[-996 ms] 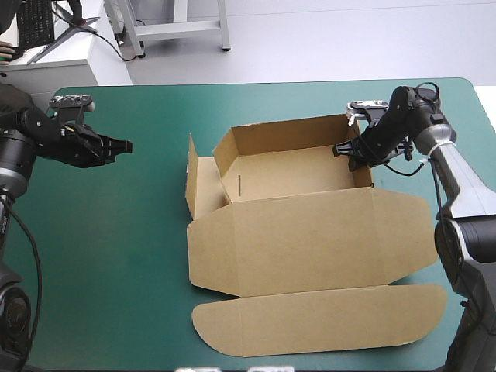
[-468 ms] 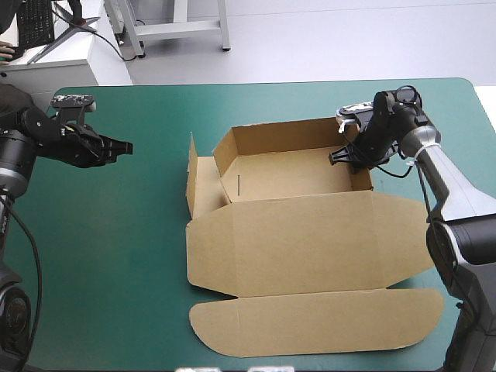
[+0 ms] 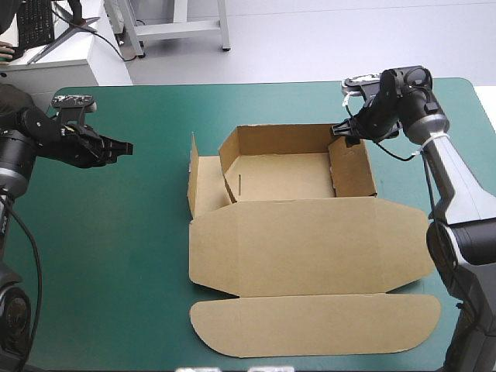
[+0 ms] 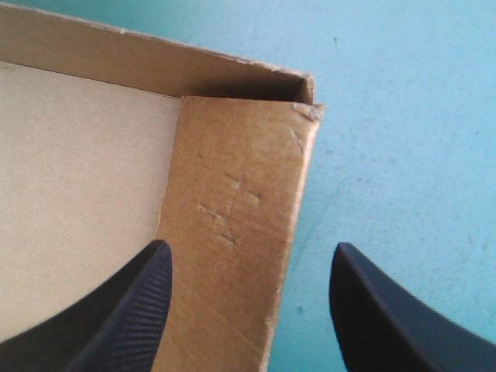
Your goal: Fold the box
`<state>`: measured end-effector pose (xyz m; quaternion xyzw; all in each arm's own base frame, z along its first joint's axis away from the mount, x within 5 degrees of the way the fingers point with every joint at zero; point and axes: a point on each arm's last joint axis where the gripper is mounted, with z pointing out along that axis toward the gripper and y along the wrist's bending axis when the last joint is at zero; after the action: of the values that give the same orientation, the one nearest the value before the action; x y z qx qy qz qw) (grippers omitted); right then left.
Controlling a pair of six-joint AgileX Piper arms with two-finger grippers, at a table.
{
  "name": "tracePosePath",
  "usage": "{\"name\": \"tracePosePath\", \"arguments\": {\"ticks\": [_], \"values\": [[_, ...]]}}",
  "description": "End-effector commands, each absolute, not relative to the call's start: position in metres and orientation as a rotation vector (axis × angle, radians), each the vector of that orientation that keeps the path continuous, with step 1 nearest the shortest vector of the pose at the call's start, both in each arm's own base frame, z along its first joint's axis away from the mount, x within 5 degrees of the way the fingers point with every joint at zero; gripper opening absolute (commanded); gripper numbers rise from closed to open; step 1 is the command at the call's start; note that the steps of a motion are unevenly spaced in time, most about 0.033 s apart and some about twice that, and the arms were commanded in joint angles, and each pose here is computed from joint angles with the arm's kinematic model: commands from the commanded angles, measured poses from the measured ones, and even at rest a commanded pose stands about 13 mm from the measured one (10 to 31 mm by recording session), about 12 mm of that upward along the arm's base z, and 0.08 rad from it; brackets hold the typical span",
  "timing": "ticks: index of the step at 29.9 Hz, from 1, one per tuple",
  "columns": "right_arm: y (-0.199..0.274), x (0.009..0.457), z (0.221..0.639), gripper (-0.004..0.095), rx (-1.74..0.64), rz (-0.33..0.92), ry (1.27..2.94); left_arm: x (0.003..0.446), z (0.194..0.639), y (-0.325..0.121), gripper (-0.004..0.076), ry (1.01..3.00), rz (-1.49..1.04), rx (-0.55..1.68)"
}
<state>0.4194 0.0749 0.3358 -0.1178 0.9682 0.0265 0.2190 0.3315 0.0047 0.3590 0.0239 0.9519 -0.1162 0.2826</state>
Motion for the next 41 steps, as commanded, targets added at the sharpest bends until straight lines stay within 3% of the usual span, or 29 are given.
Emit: {"name": "tracePosePath", "arguments": {"ticks": [1, 13, 21, 27, 28, 32, 41], "values": [[0.071, 0.403, 0.373, 0.0558, -0.276, 0.074, 2.609, 0.324, 0.384, 0.002, -0.0003, 2.447, -0.324, 0.059], [0.075, 0.416, 0.322, 0.0556, -0.275, 0.094, 2.760, 0.324, 0.384, 0.002, -0.0003, 2.449, -0.312, 0.091], [0.075, 0.422, 0.309, 0.0546, -0.293, 0.075, 2.788, 0.324, 0.383, 0.003, -0.0003, 2.449, -0.309, 0.093], [0.076, 0.425, 0.302, 0.0416, -0.269, 0.078, 2.808, 0.324, 0.383, 0.003, -0.0003, 2.450, -0.308, 0.097], [0.076, 0.425, 0.301, 0.0360, -0.257, 0.086, 2.811, 0.324, 0.383, 0.003, -0.0003, 2.450, -0.308, 0.097], [0.077, 0.425, 0.301, -0.0016, -0.256, 0.100, 2.811, 0.324, 0.383, 0.003, -0.0003, 2.449, -0.307, 0.101], [0.077, 0.425, 0.301, 0.0000, -0.256, 0.100, 2.811, 0.324, 0.383, 0.003, -0.0003, 2.448, -0.302, 0.116]]}}
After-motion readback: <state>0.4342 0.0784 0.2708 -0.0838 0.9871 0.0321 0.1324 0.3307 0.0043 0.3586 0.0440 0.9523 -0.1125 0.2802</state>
